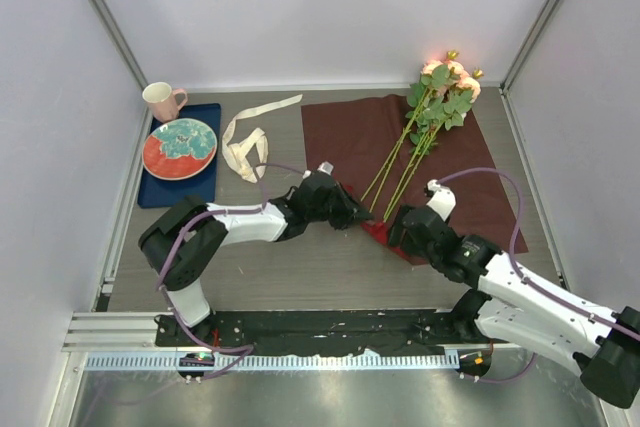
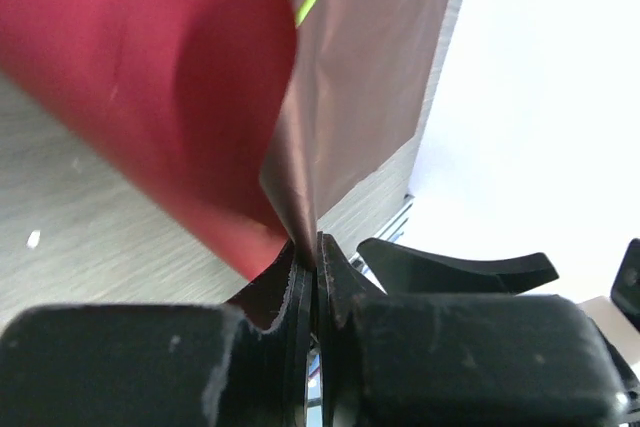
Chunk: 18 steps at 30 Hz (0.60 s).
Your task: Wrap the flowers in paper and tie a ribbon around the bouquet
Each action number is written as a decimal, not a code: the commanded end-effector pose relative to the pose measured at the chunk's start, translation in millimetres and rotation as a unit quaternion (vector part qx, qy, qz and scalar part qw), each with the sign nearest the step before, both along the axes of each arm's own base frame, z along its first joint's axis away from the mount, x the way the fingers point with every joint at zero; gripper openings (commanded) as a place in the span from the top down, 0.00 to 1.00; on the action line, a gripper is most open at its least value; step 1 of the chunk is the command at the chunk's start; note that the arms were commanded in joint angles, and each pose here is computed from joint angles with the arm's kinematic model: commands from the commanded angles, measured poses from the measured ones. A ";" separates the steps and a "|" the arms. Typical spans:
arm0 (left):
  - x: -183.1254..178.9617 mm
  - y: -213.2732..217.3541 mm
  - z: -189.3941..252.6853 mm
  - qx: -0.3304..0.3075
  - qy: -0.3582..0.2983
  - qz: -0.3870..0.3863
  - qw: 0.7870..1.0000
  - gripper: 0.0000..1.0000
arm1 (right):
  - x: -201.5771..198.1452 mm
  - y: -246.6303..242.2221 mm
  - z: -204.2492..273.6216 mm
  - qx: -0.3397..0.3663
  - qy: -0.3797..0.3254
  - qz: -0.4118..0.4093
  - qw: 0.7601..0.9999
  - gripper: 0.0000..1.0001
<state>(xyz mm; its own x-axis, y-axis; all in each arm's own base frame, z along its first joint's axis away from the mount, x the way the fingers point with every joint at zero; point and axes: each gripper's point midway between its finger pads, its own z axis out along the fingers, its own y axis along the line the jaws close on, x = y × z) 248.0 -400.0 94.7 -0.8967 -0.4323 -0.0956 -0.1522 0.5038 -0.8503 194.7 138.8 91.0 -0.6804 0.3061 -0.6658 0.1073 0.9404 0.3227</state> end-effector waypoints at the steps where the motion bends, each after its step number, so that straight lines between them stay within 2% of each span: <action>1: 31.4 -10.5 22.9 -0.036 -0.022 -0.009 0.999 0.92 | 24.4 -5.4 24.8 0.000 -0.024 -0.011 1.000 0.28; 2: 39.0 -12.0 27.7 -0.037 -0.029 -0.008 0.999 0.93 | 31.2 -10.4 28.5 0.005 -0.024 -0.019 1.000 0.28; 5: 56.5 -5.9 24.6 -0.035 -0.021 0.003 0.999 0.93 | 42.5 -2.4 32.4 0.020 -0.021 0.029 0.999 0.28; 10: 70.4 -4.8 21.5 -0.034 -0.014 -0.003 0.999 0.93 | 60.8 17.0 38.4 -0.014 -0.024 0.110 0.994 0.24; 18: 80.9 -6.3 11.8 -0.026 -0.005 -0.012 1.000 0.94 | 93.4 27.7 26.6 -0.081 -0.007 0.157 0.984 0.26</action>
